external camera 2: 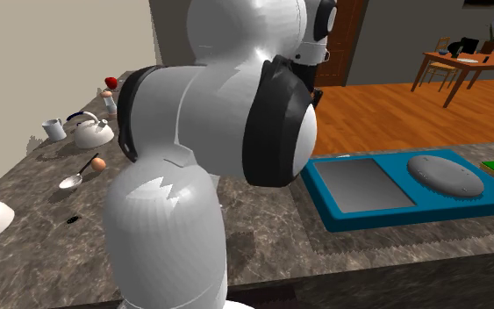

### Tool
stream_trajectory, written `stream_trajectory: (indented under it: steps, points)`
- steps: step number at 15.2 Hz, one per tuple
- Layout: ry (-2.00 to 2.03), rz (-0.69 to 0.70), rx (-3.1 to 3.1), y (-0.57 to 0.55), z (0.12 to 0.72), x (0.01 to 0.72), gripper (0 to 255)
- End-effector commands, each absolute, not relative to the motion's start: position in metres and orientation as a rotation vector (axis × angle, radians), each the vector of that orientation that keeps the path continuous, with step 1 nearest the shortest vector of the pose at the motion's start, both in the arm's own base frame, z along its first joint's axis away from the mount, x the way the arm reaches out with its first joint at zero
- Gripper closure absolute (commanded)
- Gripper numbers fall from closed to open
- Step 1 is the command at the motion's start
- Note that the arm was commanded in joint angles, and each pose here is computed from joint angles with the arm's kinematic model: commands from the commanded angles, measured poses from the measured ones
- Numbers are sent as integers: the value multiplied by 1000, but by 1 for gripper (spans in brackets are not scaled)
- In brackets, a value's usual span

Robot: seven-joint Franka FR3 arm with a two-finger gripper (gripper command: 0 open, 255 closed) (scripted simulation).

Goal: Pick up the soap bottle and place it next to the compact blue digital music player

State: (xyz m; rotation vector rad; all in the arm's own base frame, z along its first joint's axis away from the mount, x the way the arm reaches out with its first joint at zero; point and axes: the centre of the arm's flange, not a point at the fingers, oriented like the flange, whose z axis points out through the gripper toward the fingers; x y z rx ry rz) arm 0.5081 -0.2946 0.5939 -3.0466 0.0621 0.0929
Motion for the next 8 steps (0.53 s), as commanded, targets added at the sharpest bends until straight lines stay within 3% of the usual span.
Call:
stream_trajectory:
  steps: [1,8]
  points:
    - [60,92,-3047,-313,593,490,255]
    - [60,92,-3047,-380,593,427,255]
